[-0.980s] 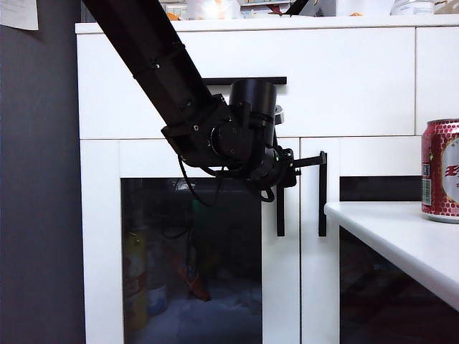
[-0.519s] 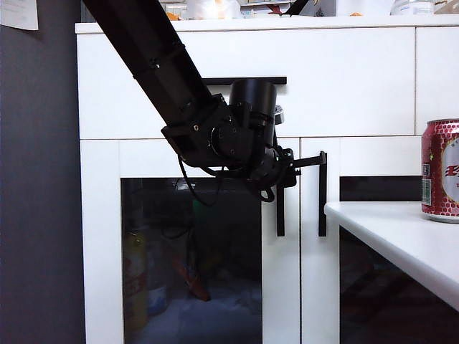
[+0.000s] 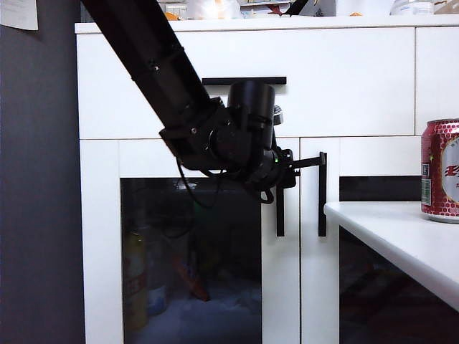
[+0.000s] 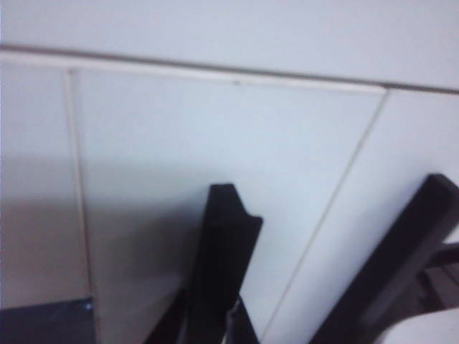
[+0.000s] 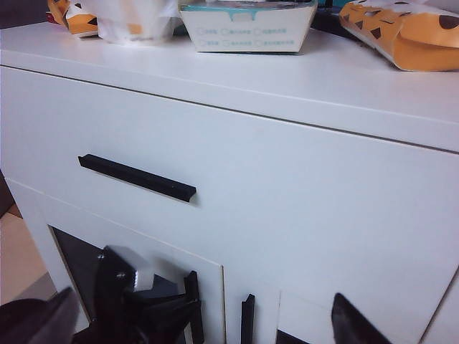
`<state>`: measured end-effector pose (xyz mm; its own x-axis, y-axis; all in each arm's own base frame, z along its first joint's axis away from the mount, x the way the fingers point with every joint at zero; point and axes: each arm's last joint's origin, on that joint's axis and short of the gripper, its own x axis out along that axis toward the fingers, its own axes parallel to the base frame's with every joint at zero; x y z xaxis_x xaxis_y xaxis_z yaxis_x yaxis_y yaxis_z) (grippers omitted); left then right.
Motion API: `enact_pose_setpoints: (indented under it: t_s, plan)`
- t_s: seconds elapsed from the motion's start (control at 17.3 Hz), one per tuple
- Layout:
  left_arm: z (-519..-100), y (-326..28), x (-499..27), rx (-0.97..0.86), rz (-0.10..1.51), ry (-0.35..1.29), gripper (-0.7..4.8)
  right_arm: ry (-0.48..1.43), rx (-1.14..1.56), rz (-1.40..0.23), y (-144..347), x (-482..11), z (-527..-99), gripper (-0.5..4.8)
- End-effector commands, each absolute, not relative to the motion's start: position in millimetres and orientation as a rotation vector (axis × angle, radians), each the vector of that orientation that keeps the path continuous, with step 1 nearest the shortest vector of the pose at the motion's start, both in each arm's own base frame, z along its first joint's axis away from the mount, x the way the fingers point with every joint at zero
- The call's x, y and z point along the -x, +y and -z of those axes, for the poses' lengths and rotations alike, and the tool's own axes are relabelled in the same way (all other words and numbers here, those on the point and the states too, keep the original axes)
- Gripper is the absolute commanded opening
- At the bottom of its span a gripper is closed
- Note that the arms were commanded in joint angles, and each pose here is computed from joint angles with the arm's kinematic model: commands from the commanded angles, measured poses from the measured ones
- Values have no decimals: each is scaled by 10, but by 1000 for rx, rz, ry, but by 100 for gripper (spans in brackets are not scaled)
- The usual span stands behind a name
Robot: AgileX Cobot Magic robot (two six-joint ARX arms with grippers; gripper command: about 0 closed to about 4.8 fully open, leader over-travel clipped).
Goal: Open the left door of the white cabinet, pick up a can of beverage from the table on the right, place it inside the cabinet, and finally close the cabinet door.
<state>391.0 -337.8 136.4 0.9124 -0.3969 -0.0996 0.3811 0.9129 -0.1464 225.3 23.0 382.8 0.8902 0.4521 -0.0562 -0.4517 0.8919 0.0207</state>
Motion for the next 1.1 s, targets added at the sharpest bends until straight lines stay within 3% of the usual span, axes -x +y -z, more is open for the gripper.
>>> enact_pose_setpoints:
  t_s: [0.06,0.29,0.86,1.1]
  plan:
    - [-1396,-3372,-3794,202,454,70,-5,32,-5,-467,228,-2238,-3873,461]
    - [-1440,-3209,-3614,212,457,52,-5,33,-6,-467,228,-2238,-3872,461]
    - [-1242,-2500,-2840,101,433,245,-5,89,-17,-477,242,-2239,-3816,461]
    - [-1363,-2262,-2584,100,432,248,-5,140,-31,-556,379,-2352,-3713,461]
